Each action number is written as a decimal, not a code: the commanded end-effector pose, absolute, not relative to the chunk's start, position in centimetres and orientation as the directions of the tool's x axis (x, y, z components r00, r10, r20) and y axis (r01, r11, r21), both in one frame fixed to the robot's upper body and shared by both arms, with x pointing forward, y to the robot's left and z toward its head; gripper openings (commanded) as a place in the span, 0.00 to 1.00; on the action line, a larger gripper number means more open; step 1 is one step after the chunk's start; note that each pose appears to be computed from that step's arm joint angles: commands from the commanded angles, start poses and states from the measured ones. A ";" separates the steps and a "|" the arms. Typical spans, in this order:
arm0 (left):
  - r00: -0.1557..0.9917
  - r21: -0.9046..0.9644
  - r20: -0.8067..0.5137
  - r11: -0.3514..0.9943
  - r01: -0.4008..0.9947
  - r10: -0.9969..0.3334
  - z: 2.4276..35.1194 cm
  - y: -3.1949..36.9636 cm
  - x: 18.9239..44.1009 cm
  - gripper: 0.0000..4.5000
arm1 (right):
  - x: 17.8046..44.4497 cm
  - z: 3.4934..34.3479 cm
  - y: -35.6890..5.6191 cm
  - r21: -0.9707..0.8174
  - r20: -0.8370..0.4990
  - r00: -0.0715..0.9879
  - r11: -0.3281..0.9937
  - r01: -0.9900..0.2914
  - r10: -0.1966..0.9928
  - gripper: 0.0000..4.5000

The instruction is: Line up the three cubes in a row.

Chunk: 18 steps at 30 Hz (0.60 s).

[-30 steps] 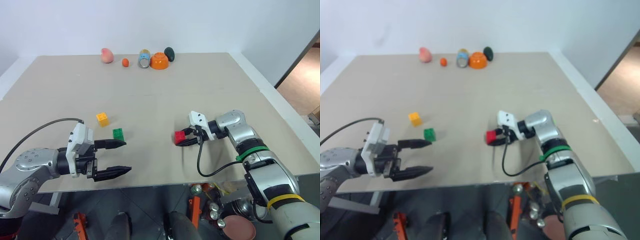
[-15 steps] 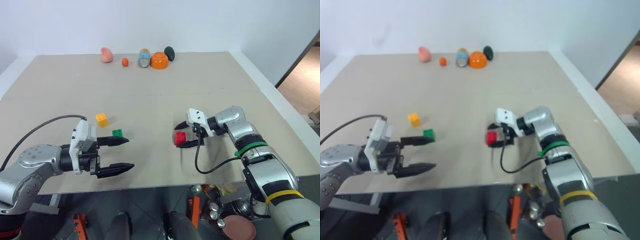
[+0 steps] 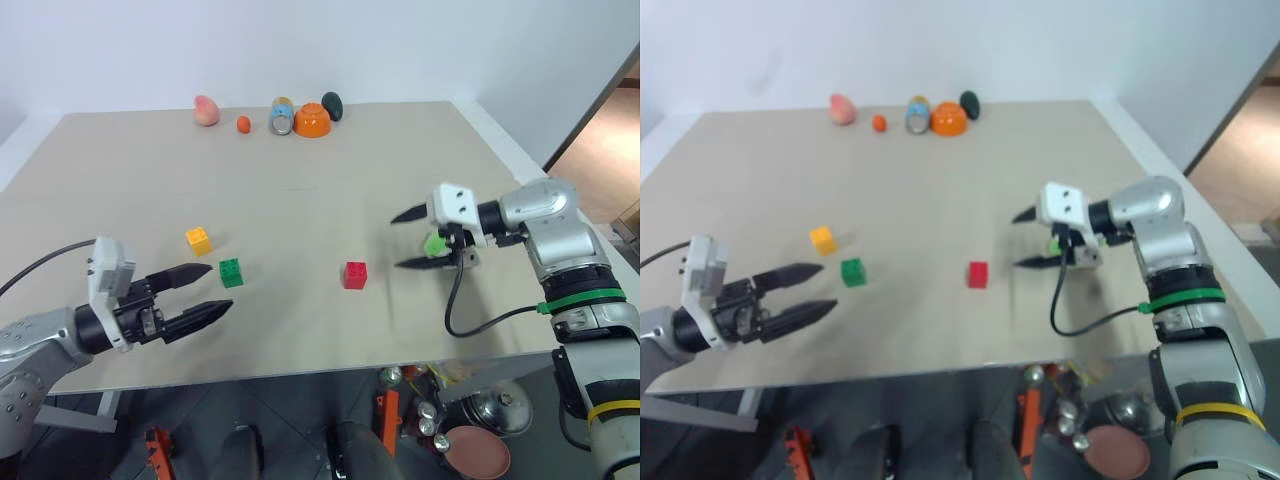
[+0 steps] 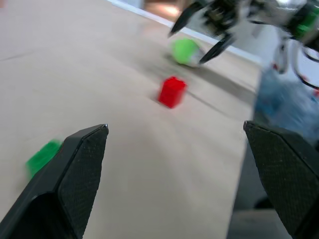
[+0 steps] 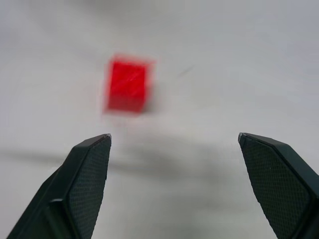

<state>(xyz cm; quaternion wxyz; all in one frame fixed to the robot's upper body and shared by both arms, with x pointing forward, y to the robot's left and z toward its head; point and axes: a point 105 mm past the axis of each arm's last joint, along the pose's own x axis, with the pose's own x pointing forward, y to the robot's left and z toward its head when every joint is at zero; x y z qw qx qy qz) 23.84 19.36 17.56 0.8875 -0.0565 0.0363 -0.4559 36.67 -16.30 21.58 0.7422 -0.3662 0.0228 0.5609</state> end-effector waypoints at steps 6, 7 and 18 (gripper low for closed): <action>0.650 -0.096 -0.128 0.662 0.743 -0.749 13.5 22.7 23.6 1.00 | 29.9 24.0 -9.3 -0.439 -0.188 0.185 0.086 -0.894 0.965 0.94; 0.649 -0.093 -0.150 0.664 0.742 -0.746 12.9 22.8 24.0 1.00 | 29.0 23.8 -8.4 -0.423 -0.179 0.150 0.062 -0.904 0.972 0.94; 0.653 -0.042 -0.208 0.673 0.738 -0.729 10.4 22.6 28.3 1.00 | 26.3 21.1 -6.5 -0.340 -0.200 0.112 0.039 -0.939 0.973 0.94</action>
